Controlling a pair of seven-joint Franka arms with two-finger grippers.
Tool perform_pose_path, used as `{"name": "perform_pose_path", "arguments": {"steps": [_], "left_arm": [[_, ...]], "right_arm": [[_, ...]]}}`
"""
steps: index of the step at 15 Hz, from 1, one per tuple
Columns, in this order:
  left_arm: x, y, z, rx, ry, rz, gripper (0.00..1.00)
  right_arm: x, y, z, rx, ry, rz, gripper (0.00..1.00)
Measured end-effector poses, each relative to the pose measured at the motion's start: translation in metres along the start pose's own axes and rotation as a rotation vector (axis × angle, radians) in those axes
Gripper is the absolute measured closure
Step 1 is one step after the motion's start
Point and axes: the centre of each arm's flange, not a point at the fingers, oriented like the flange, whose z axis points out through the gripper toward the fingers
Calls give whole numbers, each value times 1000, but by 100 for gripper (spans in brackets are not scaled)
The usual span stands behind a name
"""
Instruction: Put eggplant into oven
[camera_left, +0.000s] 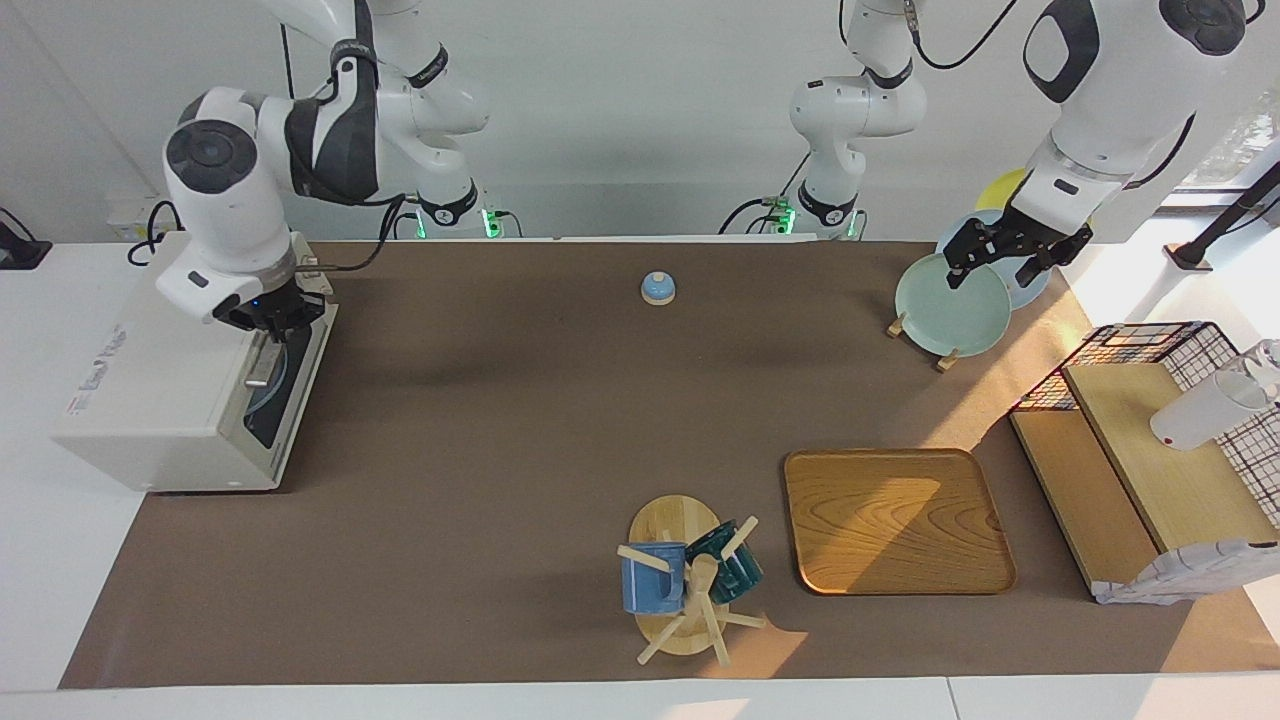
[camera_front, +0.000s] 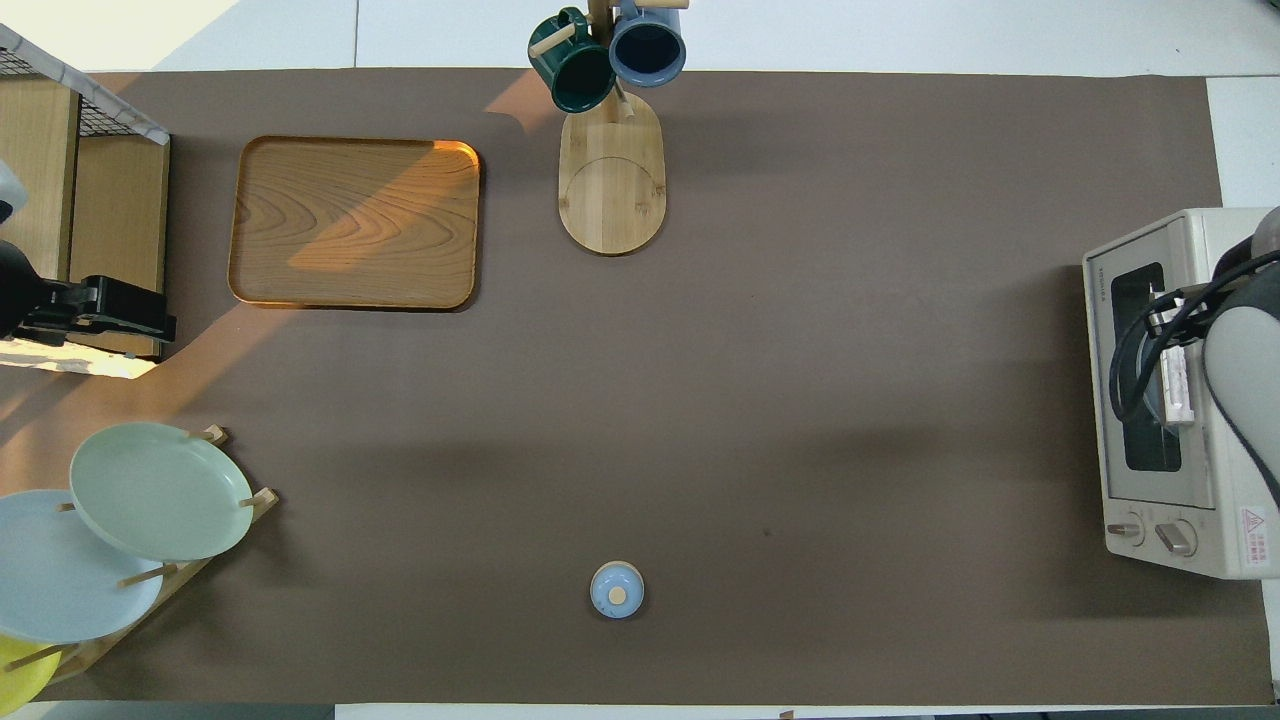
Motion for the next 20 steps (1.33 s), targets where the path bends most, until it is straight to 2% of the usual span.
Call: {"name": "perform_pose_path", "arguments": {"steps": [2,6,8,9,20], "left_arm": [[0,0,0,0,0,0,0],[0,0,0,0,0,0,0],[0,0,0,0,0,0,0],[0,0,0,0,0,0,0],[0,0,0,0,0,0,0]], "right_arm": [[-2,-6,-15,39,2,-3,69],[-2,-17,-20,43,0,-22,26],[-3,-17,-20,45,-6,-22,7],[-3,-18,-20,46,-10,-22,0],[-7,-18,-37,40,24,-21,0]]}}
